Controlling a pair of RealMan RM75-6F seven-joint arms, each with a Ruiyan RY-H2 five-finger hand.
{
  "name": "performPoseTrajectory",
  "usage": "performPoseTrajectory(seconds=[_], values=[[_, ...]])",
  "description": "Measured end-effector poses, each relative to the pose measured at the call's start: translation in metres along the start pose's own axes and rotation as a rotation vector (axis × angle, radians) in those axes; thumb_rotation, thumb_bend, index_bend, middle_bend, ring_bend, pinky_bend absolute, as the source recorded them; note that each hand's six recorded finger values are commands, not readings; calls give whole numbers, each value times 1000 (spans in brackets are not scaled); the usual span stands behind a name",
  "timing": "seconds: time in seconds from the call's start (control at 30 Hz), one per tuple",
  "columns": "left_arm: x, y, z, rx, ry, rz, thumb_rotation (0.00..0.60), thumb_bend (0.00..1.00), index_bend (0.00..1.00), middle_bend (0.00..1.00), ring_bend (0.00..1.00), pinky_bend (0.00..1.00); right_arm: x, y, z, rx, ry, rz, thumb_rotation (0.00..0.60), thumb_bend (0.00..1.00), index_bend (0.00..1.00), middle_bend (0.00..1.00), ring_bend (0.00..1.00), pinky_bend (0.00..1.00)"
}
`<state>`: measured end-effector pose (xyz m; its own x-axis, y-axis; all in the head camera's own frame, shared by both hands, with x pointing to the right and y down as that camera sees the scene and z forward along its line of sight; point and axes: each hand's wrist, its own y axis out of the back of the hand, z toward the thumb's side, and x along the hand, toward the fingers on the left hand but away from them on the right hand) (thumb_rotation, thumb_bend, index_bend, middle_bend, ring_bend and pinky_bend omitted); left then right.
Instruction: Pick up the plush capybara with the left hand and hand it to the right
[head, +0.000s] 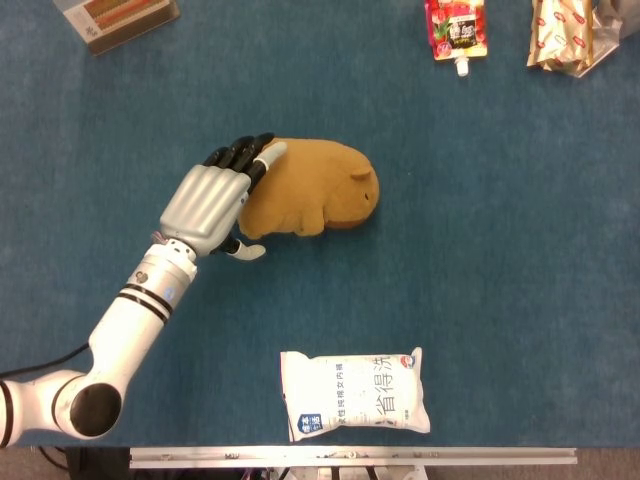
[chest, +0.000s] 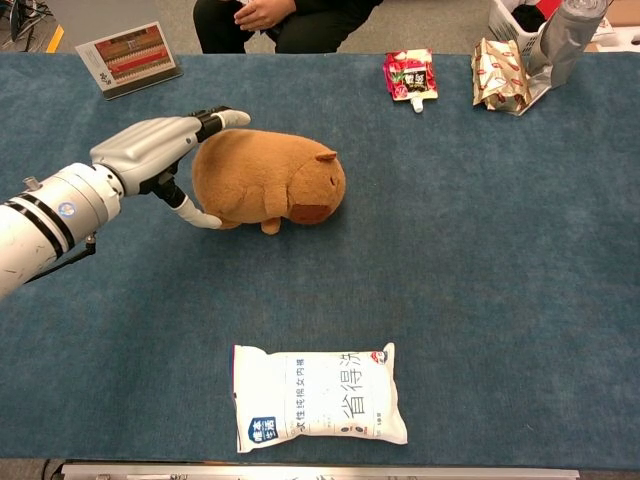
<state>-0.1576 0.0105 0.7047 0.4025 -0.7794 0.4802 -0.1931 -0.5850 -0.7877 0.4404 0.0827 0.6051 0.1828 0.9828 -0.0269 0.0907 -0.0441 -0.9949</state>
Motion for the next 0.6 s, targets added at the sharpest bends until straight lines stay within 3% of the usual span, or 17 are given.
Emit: performPoseTrajectory(seconds=[0.33, 0.5, 0.6], values=[[21, -12, 1, -34, 8, -36, 600, 0, 0, 0, 0, 175, 1, -5, -1, -8, -5, 15, 600, 0, 219, 250, 284, 540], [29, -13, 7, -45, -15, -11, 600, 0, 0, 0, 4, 272, 1, -7, 0, -14, -3, 21, 600, 0, 219, 250, 284, 540], [33, -11, 8, -38, -24, 23, 600, 0, 0, 0, 63, 355, 1, -8, 0, -18, -2, 23, 600, 0, 219, 250, 283, 540]])
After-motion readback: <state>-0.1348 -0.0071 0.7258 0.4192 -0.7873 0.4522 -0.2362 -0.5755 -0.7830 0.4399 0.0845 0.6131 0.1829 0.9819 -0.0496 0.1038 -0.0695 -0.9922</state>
